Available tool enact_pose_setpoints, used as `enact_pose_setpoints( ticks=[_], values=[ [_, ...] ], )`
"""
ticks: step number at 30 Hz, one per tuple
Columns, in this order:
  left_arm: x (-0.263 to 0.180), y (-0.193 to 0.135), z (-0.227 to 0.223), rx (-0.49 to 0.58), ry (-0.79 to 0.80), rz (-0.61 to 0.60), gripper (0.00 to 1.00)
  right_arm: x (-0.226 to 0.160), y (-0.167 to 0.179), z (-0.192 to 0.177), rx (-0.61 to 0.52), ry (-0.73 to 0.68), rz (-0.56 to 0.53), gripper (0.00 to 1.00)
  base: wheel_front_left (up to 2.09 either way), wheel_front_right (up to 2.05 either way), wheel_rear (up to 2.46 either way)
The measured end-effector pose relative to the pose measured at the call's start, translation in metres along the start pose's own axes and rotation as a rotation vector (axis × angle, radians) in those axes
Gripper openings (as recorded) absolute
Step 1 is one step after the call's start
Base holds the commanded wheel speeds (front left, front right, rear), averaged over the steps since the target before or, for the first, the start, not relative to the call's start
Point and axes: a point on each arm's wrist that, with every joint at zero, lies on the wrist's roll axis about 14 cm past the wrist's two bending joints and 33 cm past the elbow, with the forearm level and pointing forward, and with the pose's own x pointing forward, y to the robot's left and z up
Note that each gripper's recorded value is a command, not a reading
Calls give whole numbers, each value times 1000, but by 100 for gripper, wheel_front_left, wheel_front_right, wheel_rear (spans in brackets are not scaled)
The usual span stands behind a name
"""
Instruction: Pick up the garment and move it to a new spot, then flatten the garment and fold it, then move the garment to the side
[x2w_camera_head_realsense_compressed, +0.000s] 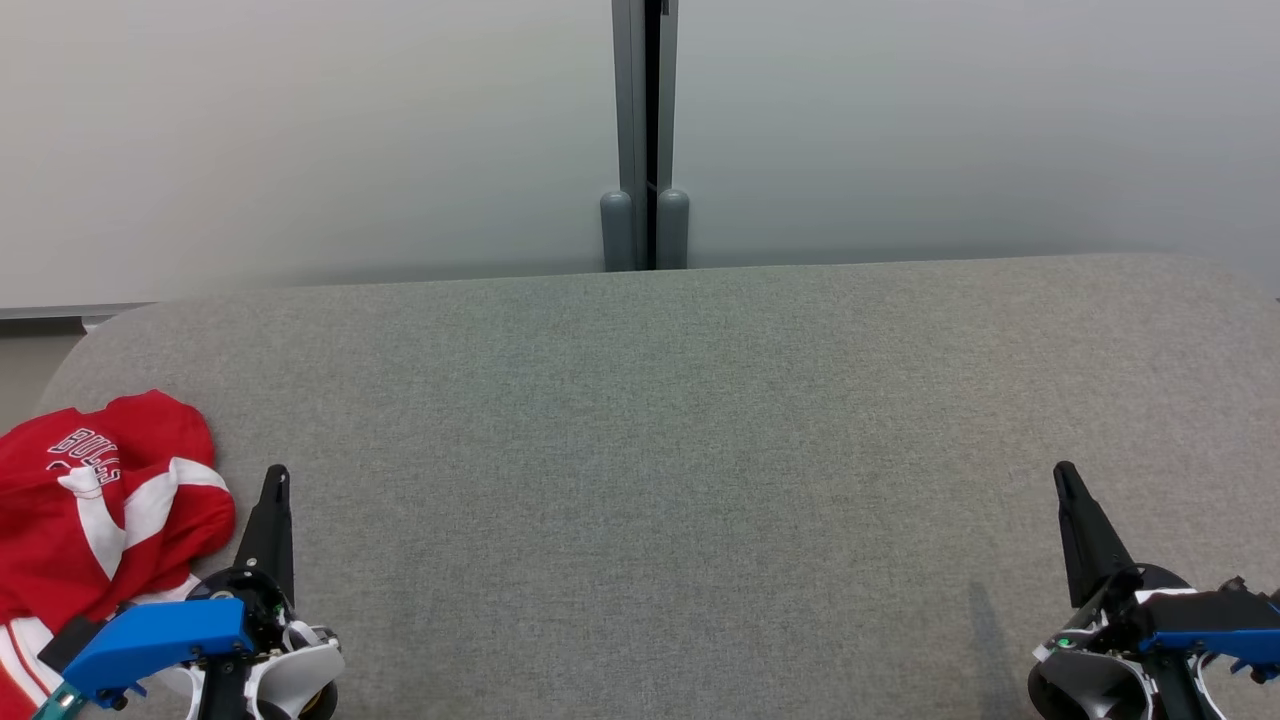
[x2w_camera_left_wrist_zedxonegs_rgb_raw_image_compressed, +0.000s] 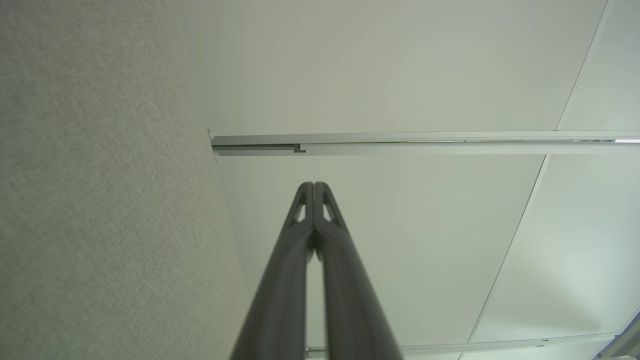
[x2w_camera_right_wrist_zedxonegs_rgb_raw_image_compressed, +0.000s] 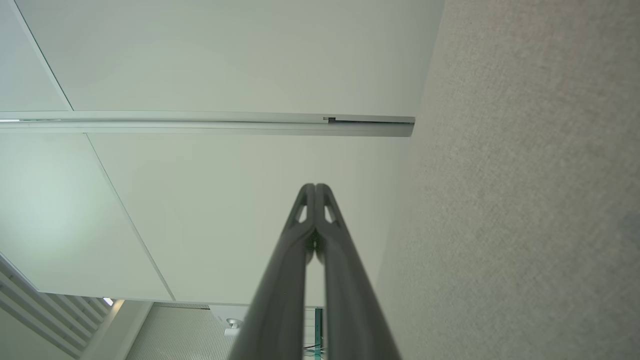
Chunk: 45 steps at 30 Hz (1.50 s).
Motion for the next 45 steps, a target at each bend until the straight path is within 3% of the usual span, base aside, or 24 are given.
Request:
enact_pose_setpoints(
  ticks=[45],
  values=[
    [0, 0, 0, 0, 0, 0, 0, 0, 0, 0, 0, 0, 0, 0, 0, 0, 0]
  ],
)
